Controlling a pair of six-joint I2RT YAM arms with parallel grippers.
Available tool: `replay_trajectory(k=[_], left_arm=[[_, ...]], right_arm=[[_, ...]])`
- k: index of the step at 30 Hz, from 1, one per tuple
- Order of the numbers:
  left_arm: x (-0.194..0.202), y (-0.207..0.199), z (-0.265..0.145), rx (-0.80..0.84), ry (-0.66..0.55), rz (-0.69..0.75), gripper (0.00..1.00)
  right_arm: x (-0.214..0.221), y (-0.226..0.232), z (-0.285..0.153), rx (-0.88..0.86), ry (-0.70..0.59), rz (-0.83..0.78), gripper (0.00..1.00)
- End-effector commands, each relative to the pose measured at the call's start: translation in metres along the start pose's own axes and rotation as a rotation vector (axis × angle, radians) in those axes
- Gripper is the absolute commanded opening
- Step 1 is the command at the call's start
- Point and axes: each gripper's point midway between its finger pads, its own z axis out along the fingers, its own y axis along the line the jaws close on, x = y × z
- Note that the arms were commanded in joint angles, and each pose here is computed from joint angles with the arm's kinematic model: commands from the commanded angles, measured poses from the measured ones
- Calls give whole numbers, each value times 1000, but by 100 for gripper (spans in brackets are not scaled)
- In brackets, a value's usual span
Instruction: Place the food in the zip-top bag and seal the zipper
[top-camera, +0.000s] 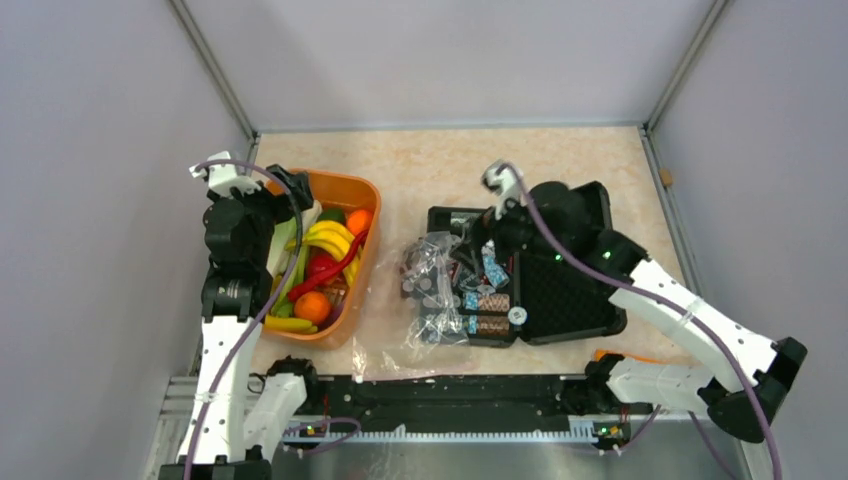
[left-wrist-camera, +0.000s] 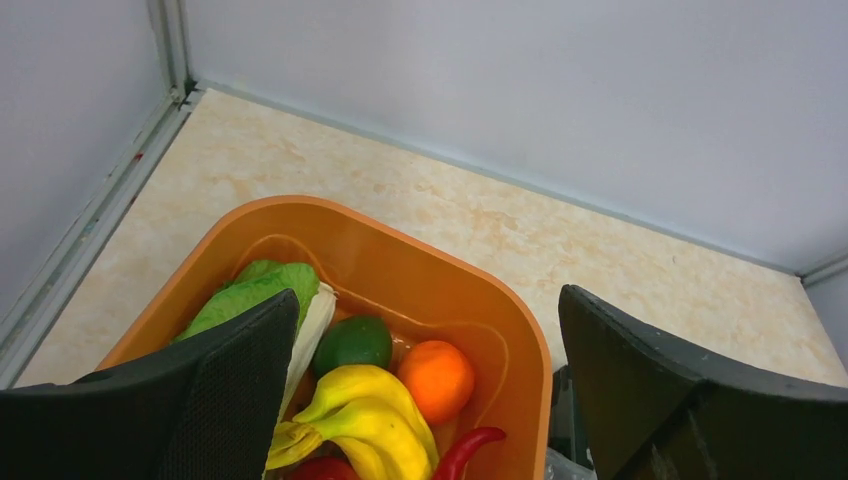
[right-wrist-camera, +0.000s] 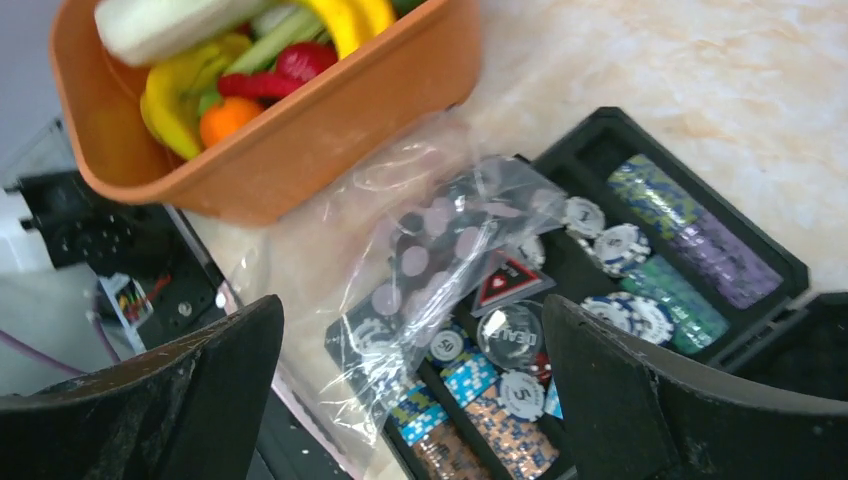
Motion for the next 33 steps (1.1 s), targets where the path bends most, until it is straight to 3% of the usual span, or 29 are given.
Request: replay_trajectory(k=[1,5,10,16,22,33], left_arm=[[-18,15,-4,-91,-106,-54,99],[-17,22,-11,-123,-123,-76,99],[-8,8,-17,-35,-114,-126,99],[-3,-38,-20,237,-99,-109,99],[7,-50,-20,320,-51,-67,99],[10,-65,-22,404,-18,-57,99]], right_arm=[[4,10,8,103,31,-115,99],[26,27,14,29,5,-4,99],[60,24,9,23,-8,127,99],[103,13,5,68,155,107,99],[129,39,-8,-148,146,45,99],[121,-18,4,210,41,192,99]])
